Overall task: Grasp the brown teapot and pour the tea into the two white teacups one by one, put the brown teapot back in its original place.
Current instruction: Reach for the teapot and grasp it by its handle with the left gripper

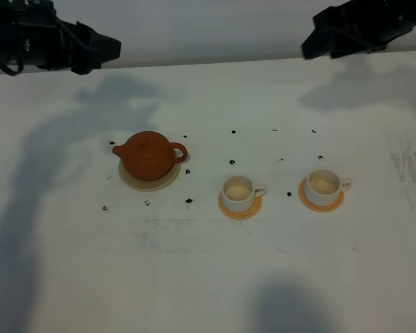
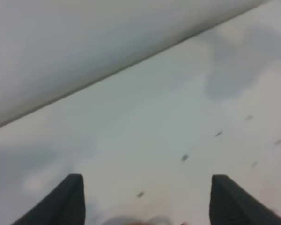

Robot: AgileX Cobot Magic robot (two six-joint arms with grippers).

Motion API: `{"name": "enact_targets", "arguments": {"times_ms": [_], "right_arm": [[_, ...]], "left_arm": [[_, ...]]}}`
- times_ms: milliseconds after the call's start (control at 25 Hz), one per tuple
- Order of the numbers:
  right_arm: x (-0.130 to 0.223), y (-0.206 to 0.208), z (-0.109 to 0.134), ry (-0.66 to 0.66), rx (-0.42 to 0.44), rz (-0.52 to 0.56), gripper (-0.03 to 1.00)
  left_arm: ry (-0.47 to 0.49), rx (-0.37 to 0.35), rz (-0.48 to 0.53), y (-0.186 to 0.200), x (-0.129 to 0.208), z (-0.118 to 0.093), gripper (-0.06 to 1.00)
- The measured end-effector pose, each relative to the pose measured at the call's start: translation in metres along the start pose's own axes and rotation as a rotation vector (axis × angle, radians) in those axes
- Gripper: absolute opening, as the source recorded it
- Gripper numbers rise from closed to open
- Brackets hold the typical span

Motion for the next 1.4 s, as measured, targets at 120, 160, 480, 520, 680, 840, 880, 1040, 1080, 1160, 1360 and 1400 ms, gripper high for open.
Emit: {"name": "enact_targets", "arguments": {"times_ms": [120,160,480,520,680,840,880,1040,1080,1160,1360,1400], "right_arm": [[-0.001,0.026,0.001,0.032,0.095,-0.033,0.50],[-0.002,0.036,0.001,0.042,0.130,-0.046,0.50],[0.007,0.096,0.023,0.088,0.209,-0.100,0.50],[0.011,0.102,0.026,0.089,0.206,-0.093,0.50],[0.028,0.112,0.031,0.086,0.209,-0.089,0.50],[0.056,0.116,0.029,0.072,0.226,-0.085,0.50],[0.064,0.115,0.027,0.067,0.230,-0.081,0.50],[0.093,0.124,0.030,0.064,0.239,-0.102,0.50],[0.101,0.128,0.032,0.066,0.240,-0.106,0.50],[0.116,0.138,0.035,0.075,0.247,-0.120,0.50],[0.151,0.176,0.047,0.098,0.295,-0.218,0.50],[0.157,0.184,0.049,0.100,0.308,-0.240,0.50]], "left_arm": [[-0.015,-0.048,0.047,-0.001,0.005,0.003,0.57],[-0.010,-0.062,0.058,-0.001,0.007,0.005,0.57],[-0.009,-0.113,0.121,0.000,0.016,0.013,0.57],[-0.007,-0.113,0.122,0.000,0.016,0.013,0.57],[-0.007,-0.110,0.126,0.001,0.017,0.012,0.57],[-0.036,-0.118,0.141,0.001,0.019,0.014,0.57],[-0.041,-0.120,0.144,0.001,0.019,0.014,0.57],[-0.043,-0.122,0.147,0.001,0.019,0.015,0.57],[-0.038,-0.123,0.147,0.001,0.019,0.015,0.57],[-0.014,-0.125,0.144,0.001,0.019,0.015,0.57],[0.011,-0.133,0.148,0.001,0.020,0.014,0.57],[0.006,-0.130,0.147,0.000,0.019,0.012,0.57]]}}
Point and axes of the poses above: a point on each arm's last joint axis where the gripper is mounted, y pointing back along that axis away from the gripper, z along the wrist's bending axis when the last joint is at zero, x = y × z, the point moved 6 cm from there along -y, pointing out along that axis toward the gripper, and after that the axes turned 8 degrees about -y, right-handed, at the moved point
